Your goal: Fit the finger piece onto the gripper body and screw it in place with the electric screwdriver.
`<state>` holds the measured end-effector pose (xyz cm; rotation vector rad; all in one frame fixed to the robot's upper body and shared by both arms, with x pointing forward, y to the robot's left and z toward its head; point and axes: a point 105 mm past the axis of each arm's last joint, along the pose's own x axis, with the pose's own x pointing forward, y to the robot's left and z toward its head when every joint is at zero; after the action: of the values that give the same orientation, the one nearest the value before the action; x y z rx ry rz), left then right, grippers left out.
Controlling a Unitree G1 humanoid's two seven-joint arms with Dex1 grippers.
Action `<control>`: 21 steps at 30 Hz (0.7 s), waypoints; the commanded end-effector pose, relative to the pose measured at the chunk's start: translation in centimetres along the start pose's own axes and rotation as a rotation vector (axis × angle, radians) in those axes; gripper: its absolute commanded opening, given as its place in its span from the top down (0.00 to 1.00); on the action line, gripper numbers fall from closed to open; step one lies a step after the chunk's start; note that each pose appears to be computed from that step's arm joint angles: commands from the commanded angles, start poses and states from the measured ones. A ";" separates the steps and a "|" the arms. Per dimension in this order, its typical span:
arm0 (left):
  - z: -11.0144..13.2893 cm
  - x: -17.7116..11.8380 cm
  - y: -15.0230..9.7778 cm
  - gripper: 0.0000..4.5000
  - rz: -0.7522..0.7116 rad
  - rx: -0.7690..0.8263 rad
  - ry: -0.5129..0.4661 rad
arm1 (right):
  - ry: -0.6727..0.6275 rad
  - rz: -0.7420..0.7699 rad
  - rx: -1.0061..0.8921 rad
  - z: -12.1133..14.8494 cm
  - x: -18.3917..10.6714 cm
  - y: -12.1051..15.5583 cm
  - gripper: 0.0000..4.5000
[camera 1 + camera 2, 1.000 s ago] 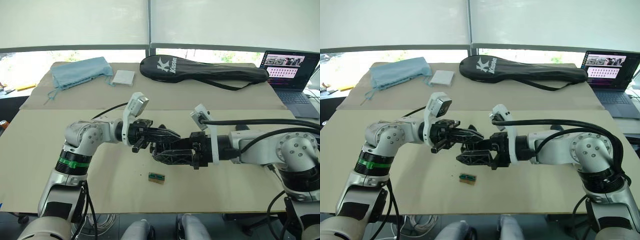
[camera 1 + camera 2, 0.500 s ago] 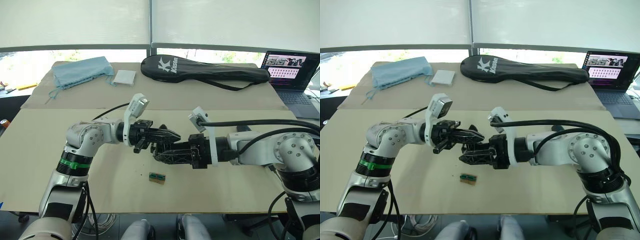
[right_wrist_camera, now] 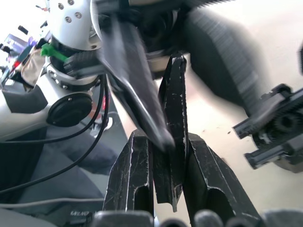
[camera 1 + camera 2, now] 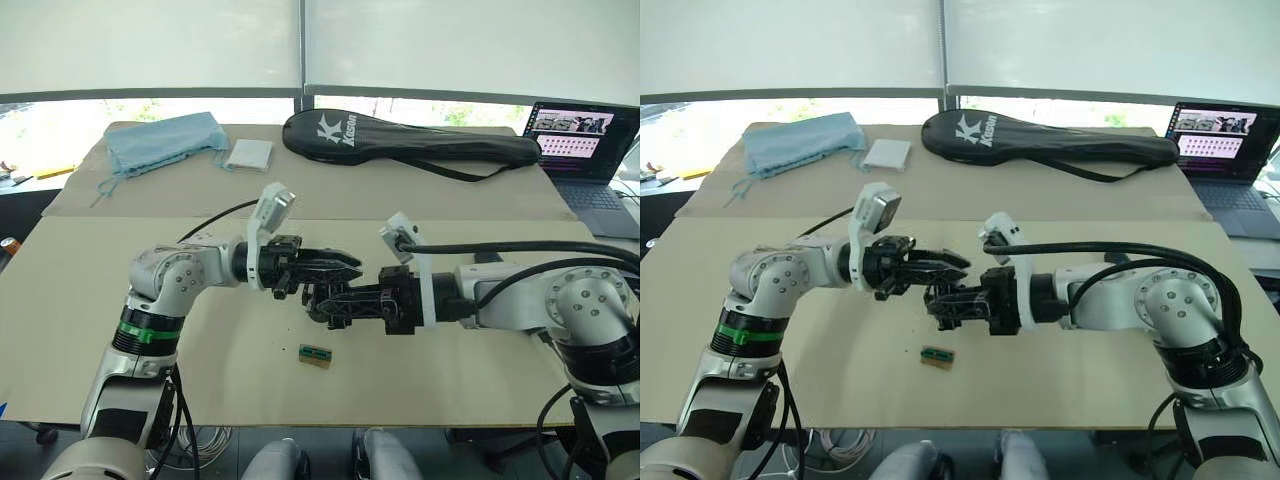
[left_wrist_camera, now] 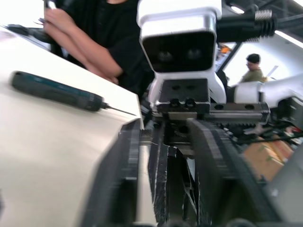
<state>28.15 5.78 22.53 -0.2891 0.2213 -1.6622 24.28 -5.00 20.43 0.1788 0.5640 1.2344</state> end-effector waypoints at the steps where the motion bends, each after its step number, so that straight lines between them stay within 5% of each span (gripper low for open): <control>1: 1.4 -0.8 -1.3 0.16 -0.015 0.093 0.009 | -0.085 0.011 -0.048 1.4 -1.2 0.5 0.90; 3: 1.0 -1.9 -1.0 0.00 0.011 0.096 0.037 | -0.108 0.009 -0.070 1.6 -1.5 0.5 0.90; 9: 0.4 -7.2 0.6 0.00 0.144 0.267 0.124 | -0.162 -0.057 -0.229 1.6 -2.5 -0.5 0.90; 15: -3.4 -13.7 2.7 0.00 0.315 0.428 0.388 | -0.316 -0.041 -0.316 2.0 -3.9 -1.2 0.90; 21: -7.5 -12.7 4.9 0.00 0.335 0.509 0.334 | -0.426 -0.102 -0.445 1.1 -4.9 -4.0 0.90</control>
<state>31.20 18.27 12.69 0.3508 0.1566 -1.3746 26.88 -9.79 20.44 0.1118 0.0253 1.1578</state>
